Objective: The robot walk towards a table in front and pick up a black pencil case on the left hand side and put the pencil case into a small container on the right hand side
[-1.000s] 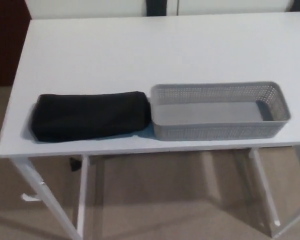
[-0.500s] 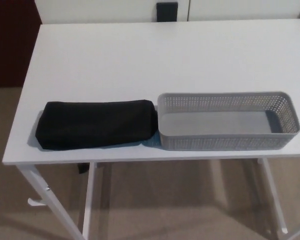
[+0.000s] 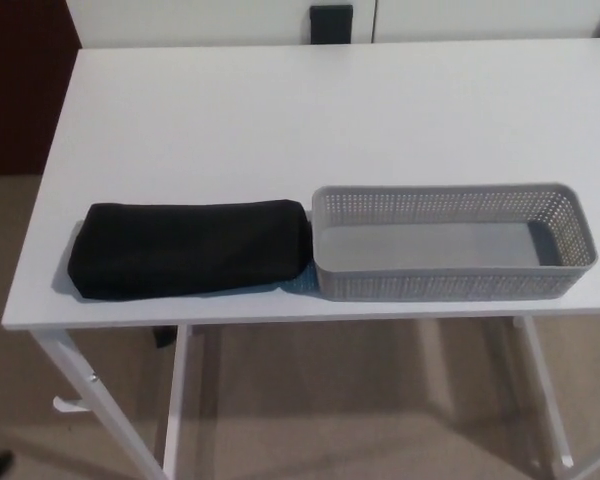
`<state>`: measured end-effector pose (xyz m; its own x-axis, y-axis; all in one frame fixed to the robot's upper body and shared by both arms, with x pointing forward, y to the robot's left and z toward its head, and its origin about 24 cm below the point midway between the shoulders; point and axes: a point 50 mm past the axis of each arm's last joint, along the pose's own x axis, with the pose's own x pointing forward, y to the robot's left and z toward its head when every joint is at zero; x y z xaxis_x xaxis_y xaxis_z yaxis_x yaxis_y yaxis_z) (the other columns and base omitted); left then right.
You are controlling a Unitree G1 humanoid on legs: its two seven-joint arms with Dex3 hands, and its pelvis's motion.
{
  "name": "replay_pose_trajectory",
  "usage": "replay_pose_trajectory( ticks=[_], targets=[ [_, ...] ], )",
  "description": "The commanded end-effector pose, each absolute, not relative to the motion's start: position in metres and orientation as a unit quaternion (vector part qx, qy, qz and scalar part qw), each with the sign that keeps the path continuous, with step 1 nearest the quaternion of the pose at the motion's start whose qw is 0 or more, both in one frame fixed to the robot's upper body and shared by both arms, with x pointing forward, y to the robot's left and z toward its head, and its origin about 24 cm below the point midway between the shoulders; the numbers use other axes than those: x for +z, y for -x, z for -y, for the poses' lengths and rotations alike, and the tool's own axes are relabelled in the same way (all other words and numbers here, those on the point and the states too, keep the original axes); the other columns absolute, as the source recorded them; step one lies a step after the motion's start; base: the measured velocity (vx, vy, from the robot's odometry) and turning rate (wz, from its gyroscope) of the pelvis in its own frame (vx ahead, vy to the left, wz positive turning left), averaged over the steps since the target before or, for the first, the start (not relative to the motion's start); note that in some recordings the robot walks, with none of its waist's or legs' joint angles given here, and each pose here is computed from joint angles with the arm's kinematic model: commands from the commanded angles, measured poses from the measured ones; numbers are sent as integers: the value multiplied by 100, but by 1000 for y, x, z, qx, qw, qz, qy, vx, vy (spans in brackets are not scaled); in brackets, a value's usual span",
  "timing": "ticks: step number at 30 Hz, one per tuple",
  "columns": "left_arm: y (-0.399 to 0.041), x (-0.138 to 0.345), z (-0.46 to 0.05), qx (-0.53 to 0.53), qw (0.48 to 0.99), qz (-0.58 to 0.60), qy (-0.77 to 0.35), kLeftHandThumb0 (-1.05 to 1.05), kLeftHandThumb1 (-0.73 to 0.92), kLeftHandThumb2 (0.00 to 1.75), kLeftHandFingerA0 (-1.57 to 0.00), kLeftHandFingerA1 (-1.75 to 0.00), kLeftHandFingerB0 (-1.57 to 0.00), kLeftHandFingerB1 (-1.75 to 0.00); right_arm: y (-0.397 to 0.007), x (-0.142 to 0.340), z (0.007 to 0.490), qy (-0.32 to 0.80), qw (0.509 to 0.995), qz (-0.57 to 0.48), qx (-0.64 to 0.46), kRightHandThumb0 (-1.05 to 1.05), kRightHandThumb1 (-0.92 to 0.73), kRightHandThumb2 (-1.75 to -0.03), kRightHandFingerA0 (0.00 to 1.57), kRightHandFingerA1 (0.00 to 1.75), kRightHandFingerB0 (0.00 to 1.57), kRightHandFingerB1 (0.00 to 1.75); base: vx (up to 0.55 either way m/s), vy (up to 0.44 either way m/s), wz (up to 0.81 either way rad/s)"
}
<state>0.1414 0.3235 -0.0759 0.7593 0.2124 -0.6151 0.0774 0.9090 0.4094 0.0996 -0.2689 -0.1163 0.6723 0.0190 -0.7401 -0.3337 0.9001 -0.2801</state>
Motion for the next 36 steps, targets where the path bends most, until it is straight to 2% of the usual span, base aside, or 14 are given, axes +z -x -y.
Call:
replay_pose_trajectory(
  ticks=[1, 2, 4, 5, 6, 7, 9, 16, 18, 20, 21, 25, 27, 36],
  targets=[
    [-131, -47, -363, 238, 908, -286, -192, -53, 45, 68, 0, 0, 0, 0, -95, -114, 278, 208, 892, -393, 85, -57, -55, -57, 80, 47, 69, 45, 0, 0, 0],
    [-127, -38, -372, 265, 898, -272, -223, -70, 41, 74, 0, -8, 0, 0, -93, -113, 280, 210, 891, -394, 85, -56, -56, -57, 79, 47, 69, 45, 0, 0, 0],
    [-119, -27, -382, 302, 886, -239, -259, -68, 40, 73, 0, -8, 0, 0, -89, -112, 283, 215, 889, -396, 88, -56, -56, -58, 80, 47, 70, 45, 0, 0, 0],
    [-118, -22, -387, 313, 884, -224, -267, -56, 50, 56, 0, -2, 0, 0, -90, -111, 283, 213, 890, -395, 87, -56, -56, -58, 80, 47, 72, 45, 0, 0, 0],
    [-117, -17, -391, 323, 881, -209, -275, -56, 50, 56, 0, -2, 0, 0, -92, -111, 283, 211, 891, -393, 86, -56, -56, -58, 80, 47, 72, 45, 0, 0, 0],
    [-116, -9, -396, 333, 877, -201, -282, -59, 45, 70, 0, 0, 0, 0, -94, -111, 283, 210, 891, -393, 84, -55, -55, -57, 80, 47, 72, 45, 0, 0, 0],
    [-116, 20, -406, 349, 877, -146, -296, -78, 47, 79, 0, -1, 0, 0, -93, -111, 281, 215, 890, -393, 87, -55, -54, -57, 80, 46, 75, 45, 0, 0, 0],
    [-156, 131, -388, 359, 863, 93, -344, -70, 45, 76, 0, -8, 0, -1, -106, -109, 281, 217, 893, -386, 83, -56, -55, -57, 79, 46, 69, 45, 0, 0, 0],
    [-175, 162, -371, 319, 872, 157, -336, -60, 39, 77, 0, -13, 0, -13, -110, -108, 283, 215, 893, -387, 77, -58, -51, -59, 78, 48, 65, 45, 0, 0, 0],
    [-190, 183, -351, 274, 881, 198, -331, -59, 38, 72, 0, -6, 0, -10, -111, -107, 283, 215, 894, -385, 76, -57, -52, -58, 78, 48, 67, 45, 0, 0, 0],
    [-208, 207, -325, 180, 903, 224, -320, -60, 36, 68, 0, 0, 0, 0, -111, -108, 283, 209, 897, -384, 73, -54, -54, -57, 77, 47, 70, 46, 0, 0, 0],
    [-235, 230, -291, 39, 893, 259, -366, -50, 32, 63, 0, 0, 0, 0, -111, -108, 282, 214, 895, -385, 75, -56, -52, -58, 77, 47, 68, 45, 0, 0, 0],
    [-249, 233, -273, -26, 881, 243, -405, -52, 35, 67, 0, 0, -4, -9, -108, -108, 284, 217, 893, -387, 75, -57, -52, -59, 77, 47, 68, 45, 0, 0, 0],
    [-312, 215, -234, -175, 837, 93, -509, -58, 38, 70, 0, 0, -1, -4, -111, -108, 286, 226, 891, -387, 79, -56, -55, -57, 79, 46, 71, 45, 0, 0, 0]
  ],
)
